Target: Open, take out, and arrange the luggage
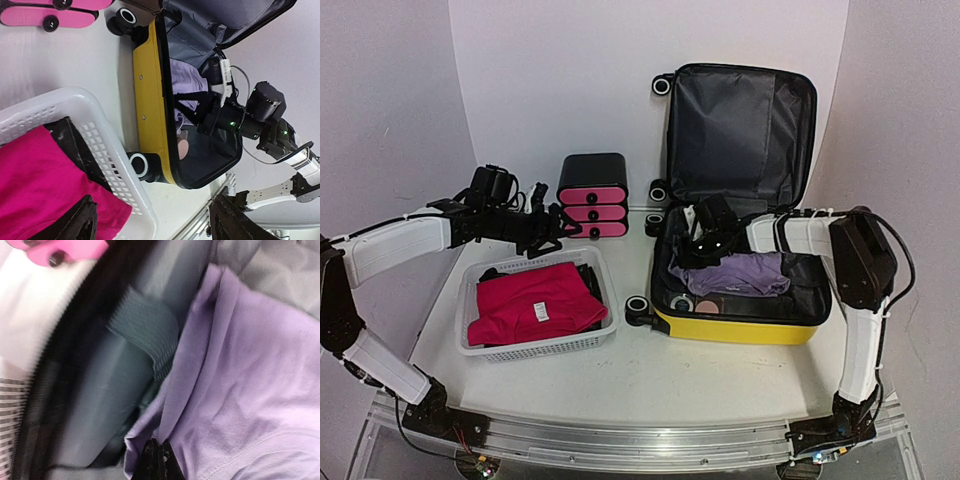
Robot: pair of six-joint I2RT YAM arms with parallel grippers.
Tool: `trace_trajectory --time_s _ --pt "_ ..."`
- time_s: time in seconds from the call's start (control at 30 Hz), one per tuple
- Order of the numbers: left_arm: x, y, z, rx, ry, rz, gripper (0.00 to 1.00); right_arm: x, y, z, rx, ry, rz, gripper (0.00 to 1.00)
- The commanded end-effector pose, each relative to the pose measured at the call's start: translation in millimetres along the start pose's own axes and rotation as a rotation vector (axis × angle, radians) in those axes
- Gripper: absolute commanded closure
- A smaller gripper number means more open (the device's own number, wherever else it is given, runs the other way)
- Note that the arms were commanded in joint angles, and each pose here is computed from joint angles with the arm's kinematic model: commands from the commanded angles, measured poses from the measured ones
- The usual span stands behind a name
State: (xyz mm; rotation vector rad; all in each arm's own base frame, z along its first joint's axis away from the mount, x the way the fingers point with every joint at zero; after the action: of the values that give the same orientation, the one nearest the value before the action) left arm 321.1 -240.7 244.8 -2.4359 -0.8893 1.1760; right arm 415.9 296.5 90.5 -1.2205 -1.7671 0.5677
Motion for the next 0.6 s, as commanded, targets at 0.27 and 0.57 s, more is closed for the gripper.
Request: trace_trajectory --time_s 0.27,0.57 --pt "-46 79 -45 0.030 -0.216 0.164 0.25 30 -64 -32 0.015 -0.008 -0.379 1.00" --pt "-52 172 -44 0.144 -0.512 0.177 0.26 25 -74 -40 -0.015 0.001 -0.393 1.00"
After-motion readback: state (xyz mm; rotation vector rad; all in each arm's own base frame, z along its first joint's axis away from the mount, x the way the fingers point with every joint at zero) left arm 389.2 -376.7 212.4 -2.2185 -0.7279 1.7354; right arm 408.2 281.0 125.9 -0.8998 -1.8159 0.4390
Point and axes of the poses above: each gripper's point midway between its finger pads, its own y axis out along the fingers, its own x axis along the line the jaws close on, z = x × y, the point moved 3 cm from there along -y, back along the fingers, and after that the axes turned 15 degrees about y, right-handed, at the moved point
